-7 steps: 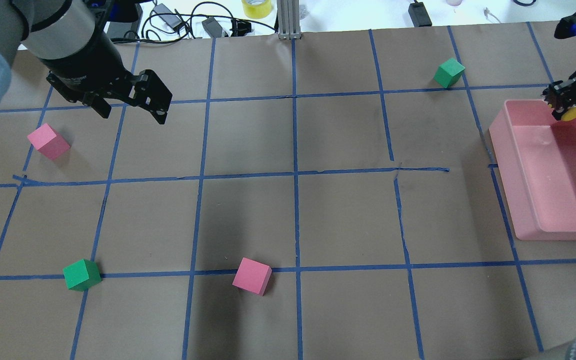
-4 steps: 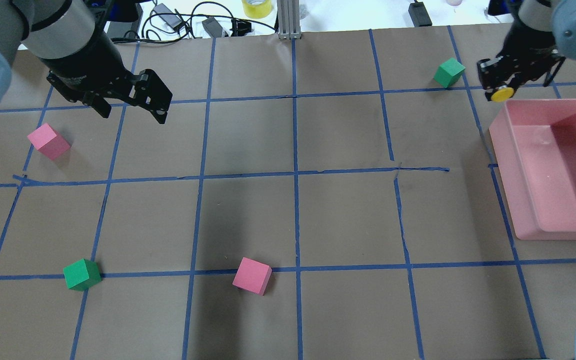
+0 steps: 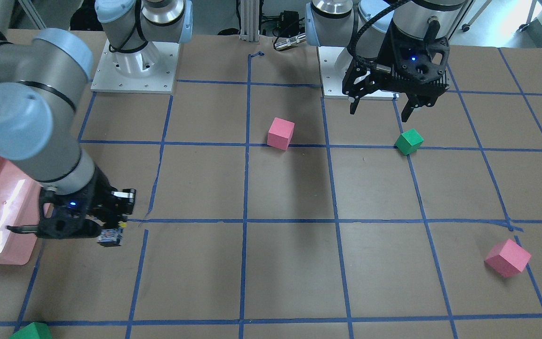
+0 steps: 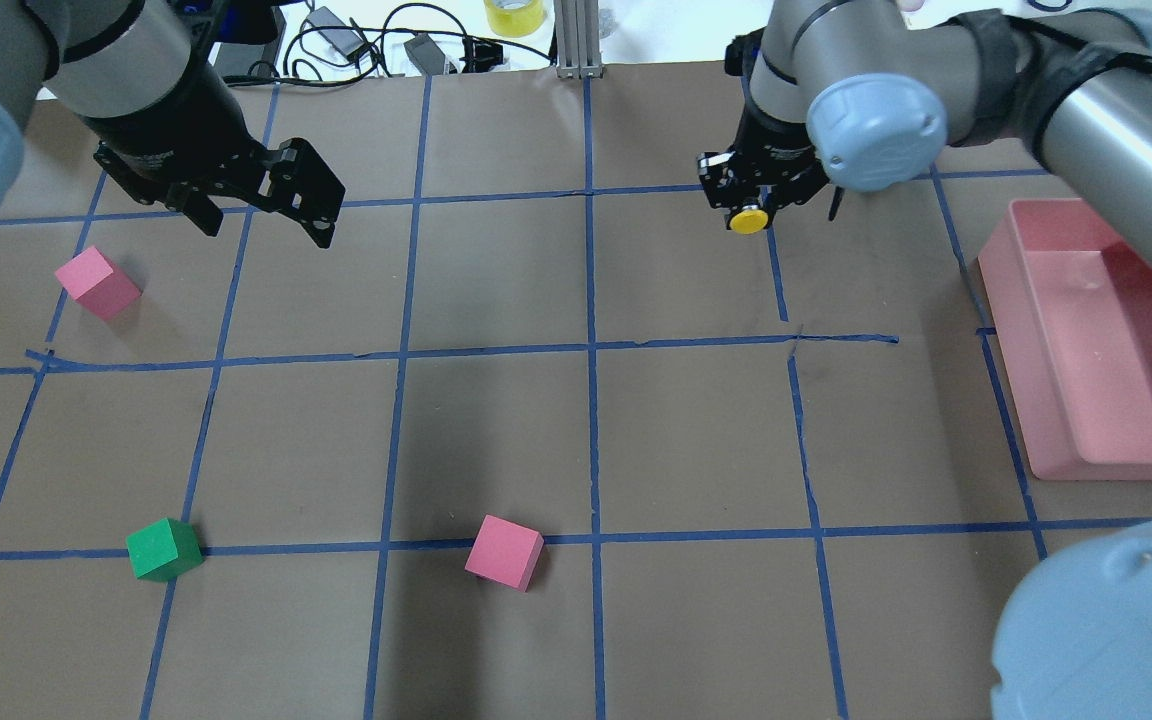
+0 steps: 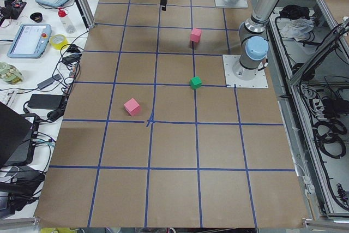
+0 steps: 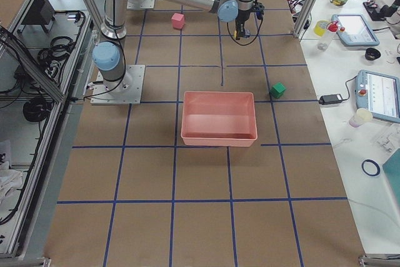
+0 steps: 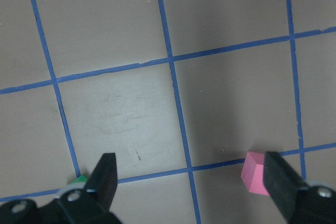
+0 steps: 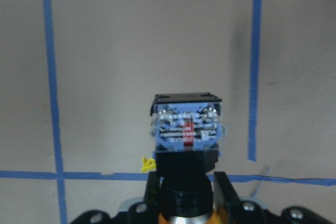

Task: Align button upright
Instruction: 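Carry the switch to the table center and set it down, then open and raise the right gripper while the left arm reaches toward the switch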

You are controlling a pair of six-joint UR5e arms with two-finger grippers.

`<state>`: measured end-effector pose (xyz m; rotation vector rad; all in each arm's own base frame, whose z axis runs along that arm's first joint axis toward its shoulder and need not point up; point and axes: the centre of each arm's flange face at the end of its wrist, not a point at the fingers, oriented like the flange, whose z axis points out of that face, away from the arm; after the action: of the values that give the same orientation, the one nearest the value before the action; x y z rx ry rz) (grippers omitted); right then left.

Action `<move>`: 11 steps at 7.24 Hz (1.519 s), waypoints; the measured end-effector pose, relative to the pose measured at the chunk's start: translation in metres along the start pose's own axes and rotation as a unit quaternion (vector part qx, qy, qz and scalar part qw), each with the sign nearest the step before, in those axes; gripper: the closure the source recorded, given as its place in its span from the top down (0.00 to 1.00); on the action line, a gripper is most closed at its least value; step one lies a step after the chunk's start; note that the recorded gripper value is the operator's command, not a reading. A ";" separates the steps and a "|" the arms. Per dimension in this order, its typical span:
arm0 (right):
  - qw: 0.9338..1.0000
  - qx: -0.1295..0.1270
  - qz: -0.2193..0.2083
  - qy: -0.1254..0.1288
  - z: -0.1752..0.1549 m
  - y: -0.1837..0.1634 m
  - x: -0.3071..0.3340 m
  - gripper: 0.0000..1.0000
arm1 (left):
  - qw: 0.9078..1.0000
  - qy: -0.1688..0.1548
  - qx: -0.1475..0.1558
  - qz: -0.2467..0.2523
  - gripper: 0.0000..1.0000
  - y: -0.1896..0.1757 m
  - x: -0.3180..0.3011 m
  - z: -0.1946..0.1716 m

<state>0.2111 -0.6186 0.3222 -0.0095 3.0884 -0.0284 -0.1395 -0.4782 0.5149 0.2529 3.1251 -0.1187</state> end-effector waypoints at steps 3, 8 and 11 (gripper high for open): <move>1.000 -0.010 0.003 -0.026 0.043 0.006 -0.056 0.00 | 1.000 0.000 0.000 -0.001 1.00 0.000 0.000 0.000; 0.998 -0.013 -0.033 -0.060 0.110 0.011 -0.119 0.00 | 1.000 0.000 -0.005 -0.001 1.00 0.003 0.002 0.005; 0.997 -0.004 -0.045 -0.055 0.083 0.024 -0.129 0.99 | 1.000 0.002 -0.012 -0.008 1.00 0.008 0.004 0.012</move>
<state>0.3440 -0.5949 0.2459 -0.1452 2.9748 -0.0196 -0.1419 -0.4709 0.5027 0.2284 3.1303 -0.0819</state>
